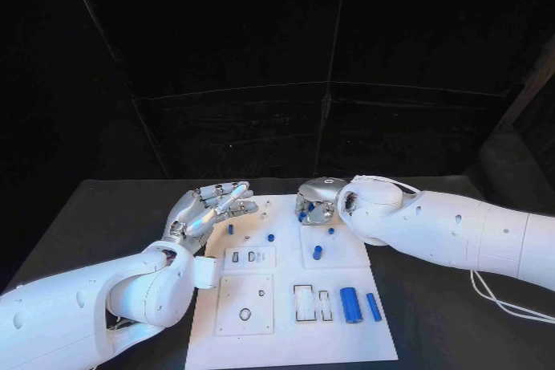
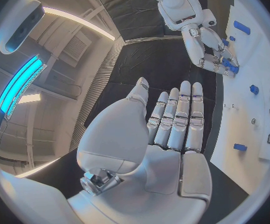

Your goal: Assemble the parts on the task board

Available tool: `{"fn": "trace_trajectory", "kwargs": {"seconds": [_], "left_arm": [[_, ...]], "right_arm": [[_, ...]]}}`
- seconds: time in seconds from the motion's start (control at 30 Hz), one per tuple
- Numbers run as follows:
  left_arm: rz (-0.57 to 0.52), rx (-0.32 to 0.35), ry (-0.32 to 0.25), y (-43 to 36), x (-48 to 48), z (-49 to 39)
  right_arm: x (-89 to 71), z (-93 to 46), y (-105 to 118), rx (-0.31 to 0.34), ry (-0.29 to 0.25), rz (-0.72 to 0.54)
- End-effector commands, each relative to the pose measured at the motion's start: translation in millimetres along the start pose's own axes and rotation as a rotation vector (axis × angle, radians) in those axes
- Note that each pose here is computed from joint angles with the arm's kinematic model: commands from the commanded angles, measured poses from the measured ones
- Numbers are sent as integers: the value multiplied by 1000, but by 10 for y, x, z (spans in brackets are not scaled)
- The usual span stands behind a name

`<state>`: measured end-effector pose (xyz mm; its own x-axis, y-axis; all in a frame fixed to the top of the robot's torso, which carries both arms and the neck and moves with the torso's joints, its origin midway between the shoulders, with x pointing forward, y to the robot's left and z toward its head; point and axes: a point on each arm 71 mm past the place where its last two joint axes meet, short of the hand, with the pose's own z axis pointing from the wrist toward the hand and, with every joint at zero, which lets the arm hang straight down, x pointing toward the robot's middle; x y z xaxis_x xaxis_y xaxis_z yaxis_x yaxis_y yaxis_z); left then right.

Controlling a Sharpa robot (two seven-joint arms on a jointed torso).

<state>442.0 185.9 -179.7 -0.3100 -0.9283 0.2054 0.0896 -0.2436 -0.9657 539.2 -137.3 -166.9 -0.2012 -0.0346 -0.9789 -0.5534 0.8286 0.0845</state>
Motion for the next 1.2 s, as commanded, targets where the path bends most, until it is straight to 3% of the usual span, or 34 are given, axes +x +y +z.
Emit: {"fn": "trace_trajectory", "kwargs": {"seconds": [0.03,0.3,0.47,0.77,1.2], "left_arm": [[-5,7,17,-12,16,7],[-4,6,16,-13,11,10],[-3,7,15,-15,10,11],[0,10,9,-24,-16,8],[4,27,-1,-50,-86,11]], "right_arm": [[3,7,1,9,26,-17],[-12,15,9,10,7,-19],[-52,16,32,-2,-50,-16],[-157,-29,76,-35,-202,12],[-230,130,192,-48,-281,41]]}}
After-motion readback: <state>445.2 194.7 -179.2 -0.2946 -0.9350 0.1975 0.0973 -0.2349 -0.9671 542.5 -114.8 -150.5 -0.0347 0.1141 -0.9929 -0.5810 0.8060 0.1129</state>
